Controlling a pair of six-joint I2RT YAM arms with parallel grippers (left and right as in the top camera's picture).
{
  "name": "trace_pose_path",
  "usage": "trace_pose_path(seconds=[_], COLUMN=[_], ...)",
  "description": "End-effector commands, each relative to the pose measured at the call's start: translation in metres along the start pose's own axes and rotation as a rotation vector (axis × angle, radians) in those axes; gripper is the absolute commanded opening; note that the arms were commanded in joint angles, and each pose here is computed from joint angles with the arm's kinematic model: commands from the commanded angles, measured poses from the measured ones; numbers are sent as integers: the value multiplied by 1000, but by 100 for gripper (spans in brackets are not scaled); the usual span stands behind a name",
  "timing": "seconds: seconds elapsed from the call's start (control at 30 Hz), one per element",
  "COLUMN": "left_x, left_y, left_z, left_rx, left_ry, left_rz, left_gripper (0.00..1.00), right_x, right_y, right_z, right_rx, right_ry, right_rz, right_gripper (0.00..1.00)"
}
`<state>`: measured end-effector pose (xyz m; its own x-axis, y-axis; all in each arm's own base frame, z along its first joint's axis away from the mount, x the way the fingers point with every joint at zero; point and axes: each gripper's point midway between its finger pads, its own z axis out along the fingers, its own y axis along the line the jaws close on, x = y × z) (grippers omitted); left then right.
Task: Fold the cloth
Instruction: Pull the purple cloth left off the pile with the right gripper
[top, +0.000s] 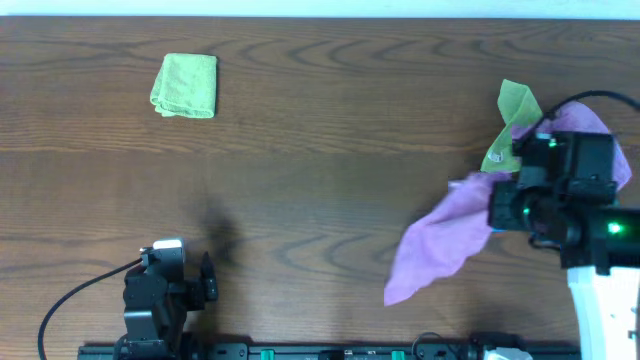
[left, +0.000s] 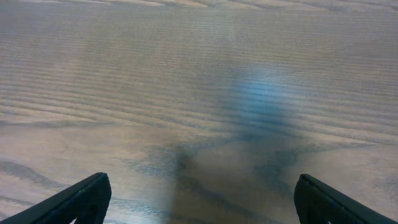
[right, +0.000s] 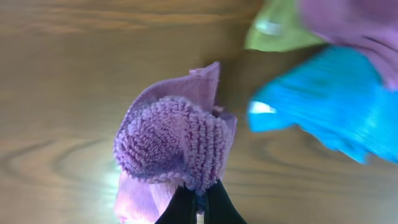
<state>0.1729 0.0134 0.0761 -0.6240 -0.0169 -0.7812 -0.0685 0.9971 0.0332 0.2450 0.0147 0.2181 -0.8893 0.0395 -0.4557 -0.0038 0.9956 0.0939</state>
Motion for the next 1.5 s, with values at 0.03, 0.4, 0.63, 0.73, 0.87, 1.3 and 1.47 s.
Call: trace_pose_path(seconds=[0.03, 0.4, 0.63, 0.73, 0.87, 1.3, 1.47], left_x=[15, 15, 15, 15, 15, 15, 15], left_y=[1, 1, 1, 1, 1, 1, 1], left_z=[2, 2, 2, 2, 2, 2, 2], left_rx=[-8, -8, -8, -8, -8, -8, -8], left_ry=[52, 52, 52, 52, 52, 52, 52], left_rz=[33, 32, 32, 32, 32, 33, 32], left_gripper=[95, 95, 95, 95, 95, 95, 95], right_x=[2, 7, -26, -57, -110, -63, 5], right_y=[57, 164, 186, 176, 132, 127, 130], right_z=[-8, -1, 51, 89, 129, 94, 81], right_rx=[-214, -448, -401, -273, -32, -154, -274], right_ry=[-5, -1, -35, -105, -210, 56, 322], right_rz=[-94, -325, -347, -325, -140, -240, -411], right_gripper=[1, 1, 1, 1, 47, 86, 97])
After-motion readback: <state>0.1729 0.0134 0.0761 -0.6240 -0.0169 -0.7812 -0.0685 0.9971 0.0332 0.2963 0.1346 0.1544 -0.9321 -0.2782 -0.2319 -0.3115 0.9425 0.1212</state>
